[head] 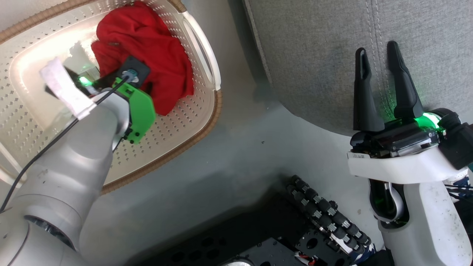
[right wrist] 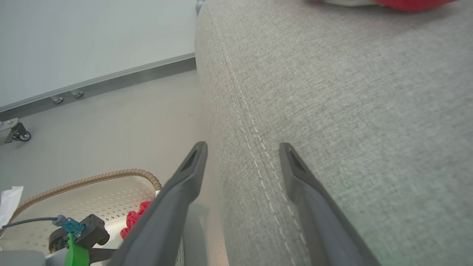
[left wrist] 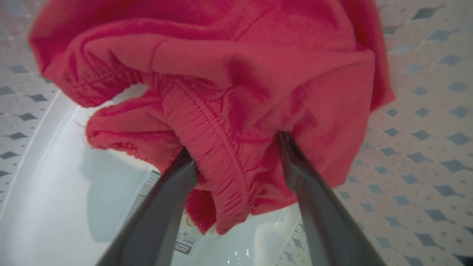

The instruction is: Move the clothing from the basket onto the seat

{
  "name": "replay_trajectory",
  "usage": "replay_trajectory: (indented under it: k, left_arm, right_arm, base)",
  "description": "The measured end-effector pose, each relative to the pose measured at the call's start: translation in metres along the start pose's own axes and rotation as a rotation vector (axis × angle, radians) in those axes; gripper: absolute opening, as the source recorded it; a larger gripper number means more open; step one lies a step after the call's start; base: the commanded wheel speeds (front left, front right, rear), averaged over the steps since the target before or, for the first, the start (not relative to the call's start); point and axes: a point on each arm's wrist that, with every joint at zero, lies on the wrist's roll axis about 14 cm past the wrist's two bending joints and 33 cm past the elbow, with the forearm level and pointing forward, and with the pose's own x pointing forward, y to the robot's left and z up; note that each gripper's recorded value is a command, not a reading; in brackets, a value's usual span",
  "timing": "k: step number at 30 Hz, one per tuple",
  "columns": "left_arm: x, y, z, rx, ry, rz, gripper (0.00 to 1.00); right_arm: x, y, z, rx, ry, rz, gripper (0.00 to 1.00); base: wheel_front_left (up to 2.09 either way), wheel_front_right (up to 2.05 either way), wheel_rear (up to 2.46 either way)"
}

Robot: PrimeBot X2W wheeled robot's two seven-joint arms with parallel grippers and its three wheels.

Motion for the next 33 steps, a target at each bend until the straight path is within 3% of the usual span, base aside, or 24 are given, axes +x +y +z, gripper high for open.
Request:
replay_trajectory:
  k: [5, 17, 18, 20, 33]
  left_arm:
    - [0.005, -0.016, 0.002, 0.018, 0.007, -0.056, 1.00]
    - [0.013, -0.019, 0.000, 0.029, 0.058, -0.077, 1.00]
    - [0.013, -0.021, 0.000, 0.023, 0.068, -0.081, 0.73]
    - [0.013, -0.023, -0.001, 0.019, 0.078, -0.087, 0.00]
    - [0.005, -0.007, 0.000, 0.008, 0.068, -0.057, 0.00]
  right_arm:
    - [-0.001, 0.001, -0.004, -0.003, 0.007, 0.002, 1.00]
    - [-0.010, -0.001, -0.011, -0.007, 0.033, -0.011, 1.00]
    - [-0.010, -0.001, -0.010, -0.007, 0.033, -0.012, 1.00]
    - [-0.010, -0.001, -0.010, -0.007, 0.033, -0.012, 1.00]
    - [-0.007, -0.001, -0.004, -0.013, 0.018, -0.007, 1.00]
  base:
    - [0.00, 0.00, 0.00]
    - [0.00, 0.00, 0.00]
    - [0.00, 0.00, 0.00]
    - [0.00, 0.00, 0.00]
    - [0.00, 0.00, 0.00]
